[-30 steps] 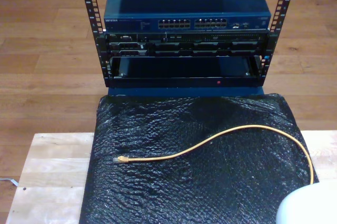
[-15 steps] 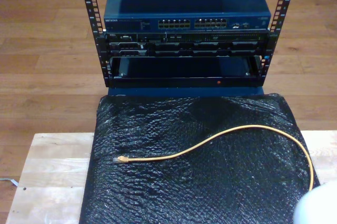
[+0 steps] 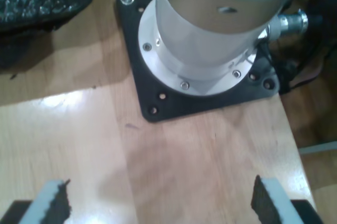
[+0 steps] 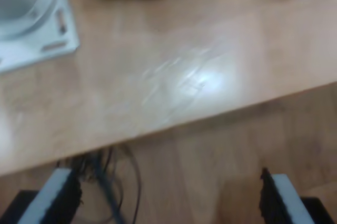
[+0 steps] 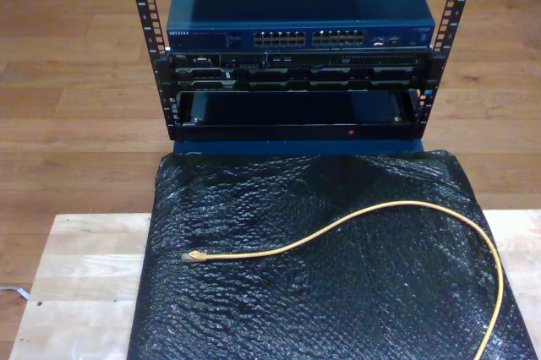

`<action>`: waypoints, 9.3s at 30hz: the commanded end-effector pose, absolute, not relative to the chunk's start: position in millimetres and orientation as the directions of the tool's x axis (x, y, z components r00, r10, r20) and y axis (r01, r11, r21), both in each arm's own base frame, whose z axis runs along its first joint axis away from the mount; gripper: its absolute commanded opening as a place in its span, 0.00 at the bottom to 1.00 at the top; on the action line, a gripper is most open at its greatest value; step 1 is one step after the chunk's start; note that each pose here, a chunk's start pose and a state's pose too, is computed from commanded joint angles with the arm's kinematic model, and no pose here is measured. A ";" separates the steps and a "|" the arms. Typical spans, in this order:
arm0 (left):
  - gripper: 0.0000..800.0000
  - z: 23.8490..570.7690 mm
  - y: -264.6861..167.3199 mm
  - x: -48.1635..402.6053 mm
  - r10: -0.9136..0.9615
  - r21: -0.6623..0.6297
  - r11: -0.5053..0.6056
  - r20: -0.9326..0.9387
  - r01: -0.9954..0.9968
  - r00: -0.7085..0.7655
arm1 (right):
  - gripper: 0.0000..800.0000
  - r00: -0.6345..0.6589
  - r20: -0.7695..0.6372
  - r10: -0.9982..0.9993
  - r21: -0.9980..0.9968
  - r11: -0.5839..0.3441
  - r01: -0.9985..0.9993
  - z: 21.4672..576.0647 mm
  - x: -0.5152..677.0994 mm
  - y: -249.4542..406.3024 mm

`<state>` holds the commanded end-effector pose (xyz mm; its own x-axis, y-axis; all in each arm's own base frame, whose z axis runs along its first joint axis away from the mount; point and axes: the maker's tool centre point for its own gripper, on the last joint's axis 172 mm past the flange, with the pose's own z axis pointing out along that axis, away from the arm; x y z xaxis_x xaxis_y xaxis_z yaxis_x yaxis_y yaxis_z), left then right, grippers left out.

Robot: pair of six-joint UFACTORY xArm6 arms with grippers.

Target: Grab the cable and plug it in

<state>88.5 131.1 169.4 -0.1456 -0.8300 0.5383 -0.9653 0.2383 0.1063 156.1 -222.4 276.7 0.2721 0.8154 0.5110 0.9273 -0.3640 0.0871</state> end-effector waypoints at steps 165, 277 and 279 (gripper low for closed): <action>1.00 183.2 43.0 185.2 -0.769 0.233 -0.099 0.599 -0.967 0.223 | 0.15 0.003 0.003 1.000 0.045 -0.003 0.999 93.0 399.9 390.8; 0.77 327.5 -275.8 330.7 -0.450 0.111 0.102 0.891 -0.989 0.054 | 0.01 0.175 0.476 0.862 -0.157 -0.113 0.981 305.7 339.7 194.0; 0.71 330.0 -277.8 329.4 -0.438 0.118 0.104 0.897 -0.988 0.061 | 0.01 0.176 0.475 0.862 -0.159 -0.113 0.981 305.1 339.8 194.0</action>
